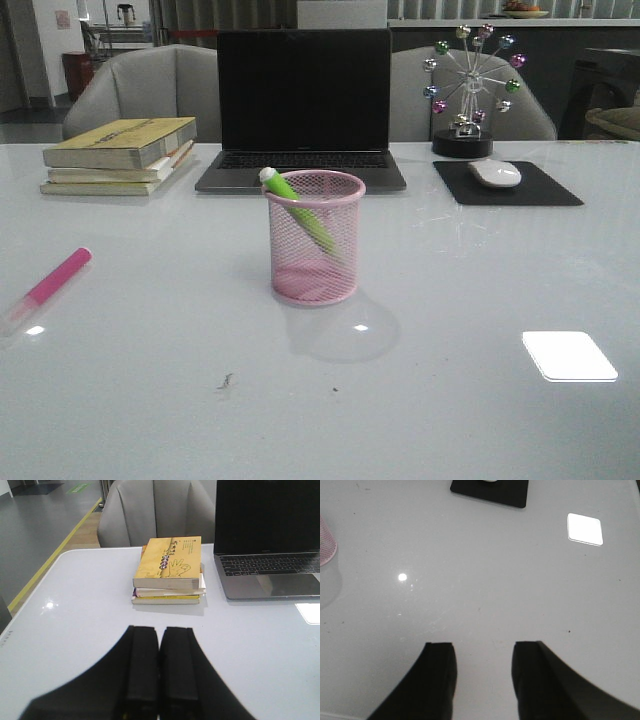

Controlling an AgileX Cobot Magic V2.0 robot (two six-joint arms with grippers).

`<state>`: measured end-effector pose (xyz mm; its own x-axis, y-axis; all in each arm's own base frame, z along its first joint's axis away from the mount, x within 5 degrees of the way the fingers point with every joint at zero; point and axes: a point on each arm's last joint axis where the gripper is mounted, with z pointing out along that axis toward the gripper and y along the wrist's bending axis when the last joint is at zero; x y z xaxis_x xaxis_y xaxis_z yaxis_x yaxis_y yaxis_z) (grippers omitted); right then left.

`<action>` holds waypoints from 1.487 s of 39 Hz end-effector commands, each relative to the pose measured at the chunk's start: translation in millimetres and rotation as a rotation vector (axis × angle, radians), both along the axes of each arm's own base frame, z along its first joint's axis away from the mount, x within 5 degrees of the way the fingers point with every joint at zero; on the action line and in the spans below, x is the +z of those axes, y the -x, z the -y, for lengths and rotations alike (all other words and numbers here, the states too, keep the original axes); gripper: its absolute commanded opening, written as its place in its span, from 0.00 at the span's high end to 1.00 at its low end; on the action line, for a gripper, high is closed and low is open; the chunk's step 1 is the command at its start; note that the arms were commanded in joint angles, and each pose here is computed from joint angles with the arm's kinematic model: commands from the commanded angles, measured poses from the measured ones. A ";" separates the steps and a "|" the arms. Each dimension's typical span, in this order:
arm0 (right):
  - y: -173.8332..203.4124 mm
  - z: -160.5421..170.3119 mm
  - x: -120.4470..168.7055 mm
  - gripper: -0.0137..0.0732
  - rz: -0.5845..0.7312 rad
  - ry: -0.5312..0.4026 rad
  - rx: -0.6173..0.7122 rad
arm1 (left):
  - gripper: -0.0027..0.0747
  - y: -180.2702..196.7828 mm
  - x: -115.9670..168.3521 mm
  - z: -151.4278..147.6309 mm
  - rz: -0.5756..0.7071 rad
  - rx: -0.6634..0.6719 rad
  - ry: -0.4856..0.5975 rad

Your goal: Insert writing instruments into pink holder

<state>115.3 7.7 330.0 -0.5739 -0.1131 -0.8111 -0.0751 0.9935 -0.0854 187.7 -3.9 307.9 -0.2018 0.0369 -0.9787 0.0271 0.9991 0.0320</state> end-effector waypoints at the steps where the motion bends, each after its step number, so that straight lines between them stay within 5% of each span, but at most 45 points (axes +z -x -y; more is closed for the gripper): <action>1: -2.4 0.7 13.9 0.39 0.099 0.008 0.004 | 0.85 -1.7 20.8 0.2 0.124 0.003 0.019; 32: -2.2 0.8 13.6 0.39 0.095 0.009 0.003 | 0.85 -6.3 38.7 -0.9 0.300 0.017 0.059; 50: -2.2 0.8 13.6 0.39 0.095 0.009 0.003 | 0.83 -43.9 71.1 5.1 -0.010 -0.013 0.056; 58: -2.2 0.8 13.6 0.39 0.095 0.009 0.003 | 0.61 -83.8 64.8 23.1 -0.190 -0.075 0.045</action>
